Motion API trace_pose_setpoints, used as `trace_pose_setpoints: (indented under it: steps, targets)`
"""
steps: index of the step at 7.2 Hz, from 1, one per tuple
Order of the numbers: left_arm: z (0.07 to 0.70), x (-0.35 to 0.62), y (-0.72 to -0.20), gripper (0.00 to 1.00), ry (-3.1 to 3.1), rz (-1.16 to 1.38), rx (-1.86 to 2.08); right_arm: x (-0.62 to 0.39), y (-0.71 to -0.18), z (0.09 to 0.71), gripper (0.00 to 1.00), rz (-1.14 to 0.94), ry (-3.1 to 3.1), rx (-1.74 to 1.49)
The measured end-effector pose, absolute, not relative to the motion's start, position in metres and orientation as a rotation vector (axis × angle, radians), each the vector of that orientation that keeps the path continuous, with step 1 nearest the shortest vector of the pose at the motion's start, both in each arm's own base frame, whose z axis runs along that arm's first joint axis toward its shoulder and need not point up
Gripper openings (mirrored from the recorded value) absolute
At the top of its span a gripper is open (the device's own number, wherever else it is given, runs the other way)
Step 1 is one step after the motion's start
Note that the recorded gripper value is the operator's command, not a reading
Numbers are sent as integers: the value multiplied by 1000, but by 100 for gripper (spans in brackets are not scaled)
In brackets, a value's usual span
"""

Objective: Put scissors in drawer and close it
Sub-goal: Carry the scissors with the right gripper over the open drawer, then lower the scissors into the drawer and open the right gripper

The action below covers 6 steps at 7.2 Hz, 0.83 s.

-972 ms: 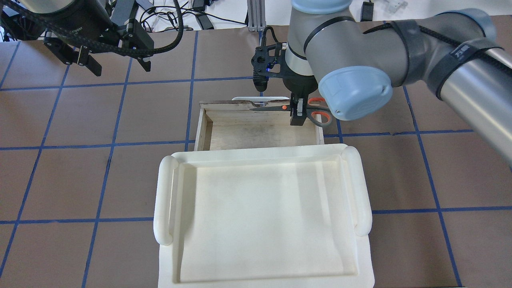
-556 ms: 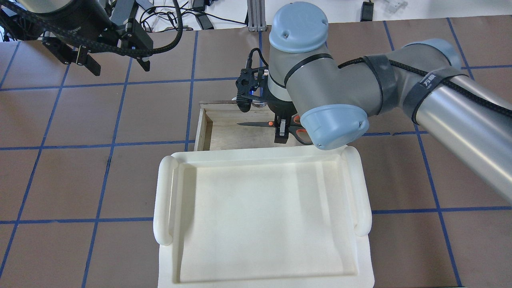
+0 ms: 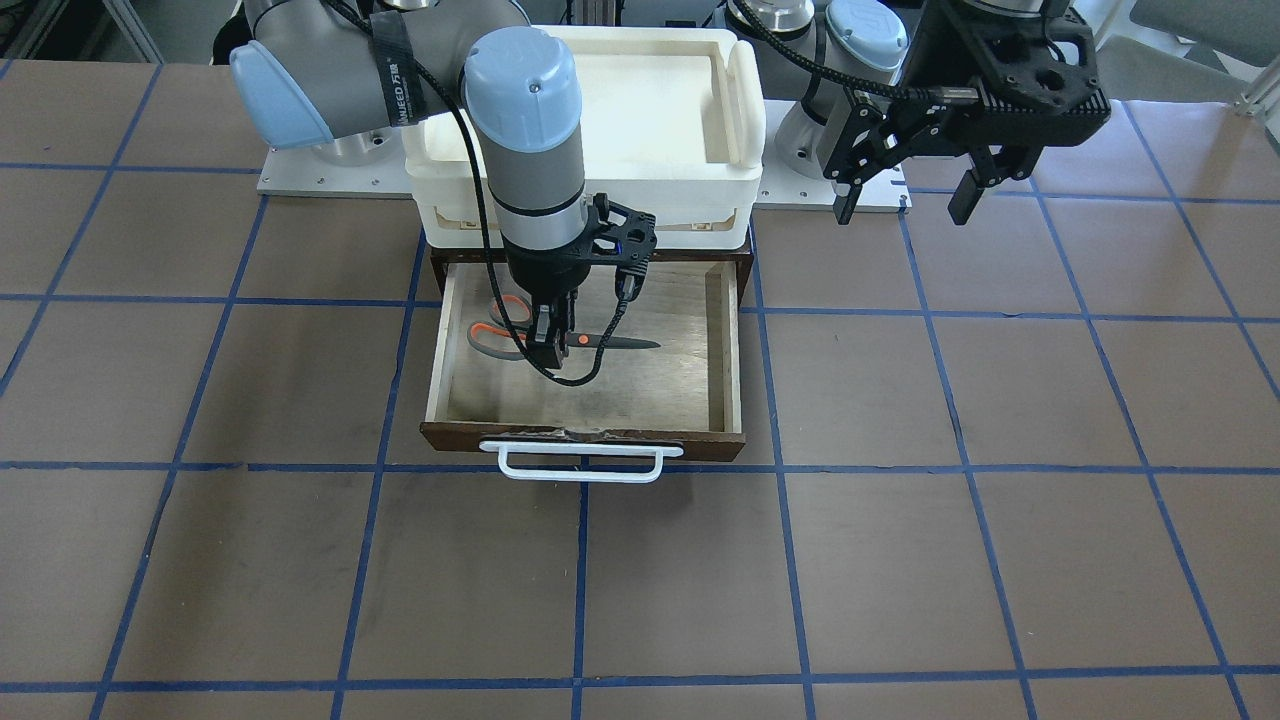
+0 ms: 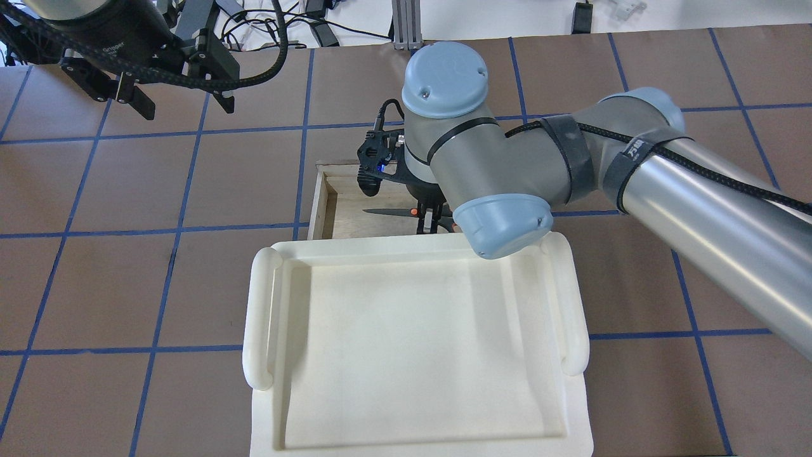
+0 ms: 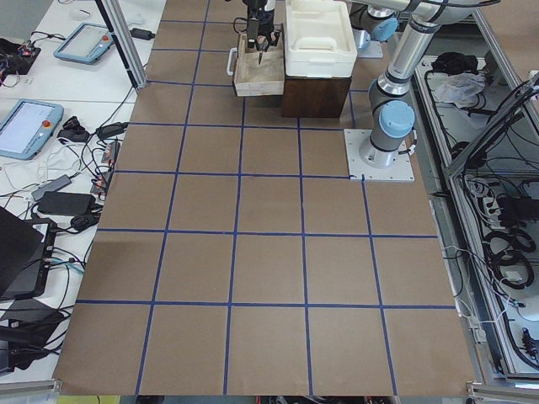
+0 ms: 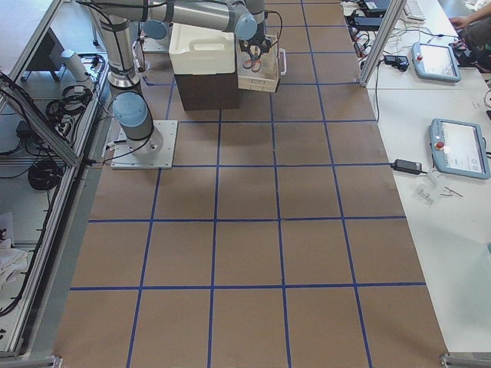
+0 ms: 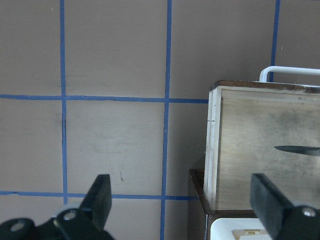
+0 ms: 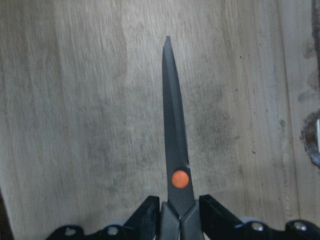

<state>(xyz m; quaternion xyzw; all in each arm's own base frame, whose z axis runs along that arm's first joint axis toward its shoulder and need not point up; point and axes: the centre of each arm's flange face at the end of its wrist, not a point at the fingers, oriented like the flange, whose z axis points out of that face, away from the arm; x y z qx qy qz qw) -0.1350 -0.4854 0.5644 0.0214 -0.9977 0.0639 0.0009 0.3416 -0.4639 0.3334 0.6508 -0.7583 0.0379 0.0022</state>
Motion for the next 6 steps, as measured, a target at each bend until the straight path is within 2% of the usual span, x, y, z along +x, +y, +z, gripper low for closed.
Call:
trace_pose_setpoints:
  steps: [5,6]
  targets:
    - [567,-135,-481,100,-3130,200,68,358,-461,307,0,58,-2369,2086]
    - [568,-134,-481,100,-3129,201,70,362,-459,303,7,46,-2362,2093]
